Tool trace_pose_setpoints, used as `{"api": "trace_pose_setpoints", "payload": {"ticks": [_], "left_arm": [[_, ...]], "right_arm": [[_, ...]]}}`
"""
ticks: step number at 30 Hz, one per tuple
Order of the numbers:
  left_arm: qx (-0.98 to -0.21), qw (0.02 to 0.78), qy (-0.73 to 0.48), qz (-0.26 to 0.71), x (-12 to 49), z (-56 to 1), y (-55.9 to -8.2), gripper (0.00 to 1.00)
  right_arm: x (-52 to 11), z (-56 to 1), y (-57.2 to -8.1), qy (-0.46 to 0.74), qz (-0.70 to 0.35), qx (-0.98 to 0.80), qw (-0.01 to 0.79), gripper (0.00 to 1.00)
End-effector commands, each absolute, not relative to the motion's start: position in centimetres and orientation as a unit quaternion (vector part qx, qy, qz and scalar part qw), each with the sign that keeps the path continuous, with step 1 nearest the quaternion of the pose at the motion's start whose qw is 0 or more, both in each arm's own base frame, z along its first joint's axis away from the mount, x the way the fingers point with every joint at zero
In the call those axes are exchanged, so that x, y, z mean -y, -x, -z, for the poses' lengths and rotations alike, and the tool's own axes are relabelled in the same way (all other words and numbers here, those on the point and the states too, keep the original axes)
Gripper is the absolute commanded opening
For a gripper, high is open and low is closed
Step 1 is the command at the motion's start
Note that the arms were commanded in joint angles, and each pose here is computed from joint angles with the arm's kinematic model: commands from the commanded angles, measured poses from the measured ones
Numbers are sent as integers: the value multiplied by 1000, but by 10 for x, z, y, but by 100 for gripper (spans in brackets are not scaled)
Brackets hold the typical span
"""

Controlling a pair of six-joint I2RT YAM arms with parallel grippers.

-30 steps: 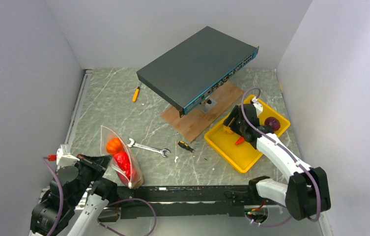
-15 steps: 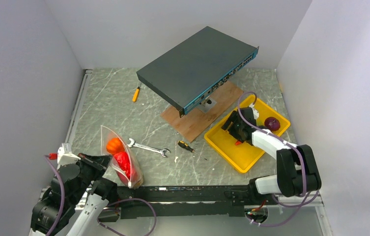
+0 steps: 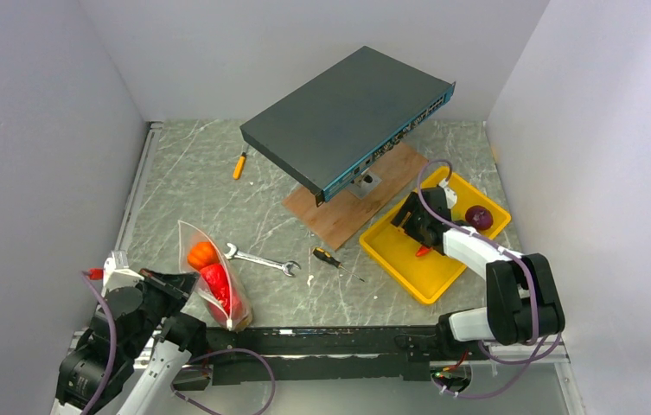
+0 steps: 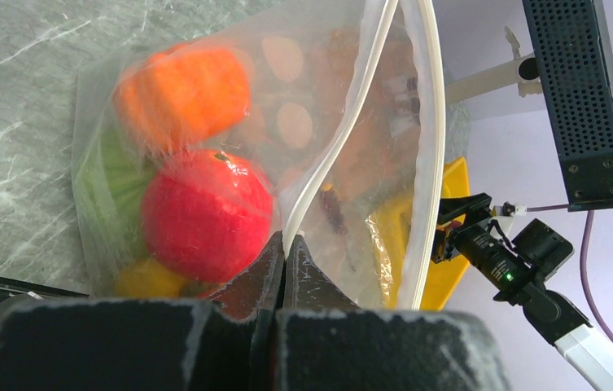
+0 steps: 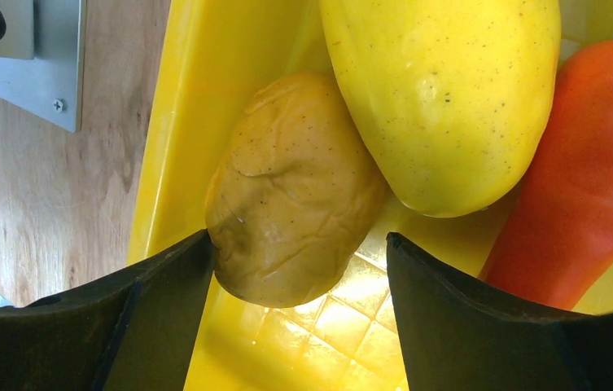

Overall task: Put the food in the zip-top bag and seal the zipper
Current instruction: Pick up the fake vegetable from the bin.

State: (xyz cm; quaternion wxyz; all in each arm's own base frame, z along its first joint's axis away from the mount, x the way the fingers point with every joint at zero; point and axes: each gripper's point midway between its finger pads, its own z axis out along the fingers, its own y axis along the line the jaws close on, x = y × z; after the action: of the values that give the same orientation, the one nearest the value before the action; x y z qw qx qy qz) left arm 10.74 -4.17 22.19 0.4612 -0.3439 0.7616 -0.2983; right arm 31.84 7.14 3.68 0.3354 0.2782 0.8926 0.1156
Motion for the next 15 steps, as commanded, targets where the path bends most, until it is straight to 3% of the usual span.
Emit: {"api": "trace_pose_setpoints", "payload": {"ticks": [1,9,15], "left_arm": [[-762,459,336,308,48,-225,-112,0],[-760,459,339,311,47,-225,-109,0],[-756,464,342,312,44,-226,-106,0]], "right_arm": [[-67,-59,-336,-275,-117,-876,379,78],[-49,-86,-321,-279,-82,-869,401,81],[5,-97,-292,-344,3,-833,432,96]]}}
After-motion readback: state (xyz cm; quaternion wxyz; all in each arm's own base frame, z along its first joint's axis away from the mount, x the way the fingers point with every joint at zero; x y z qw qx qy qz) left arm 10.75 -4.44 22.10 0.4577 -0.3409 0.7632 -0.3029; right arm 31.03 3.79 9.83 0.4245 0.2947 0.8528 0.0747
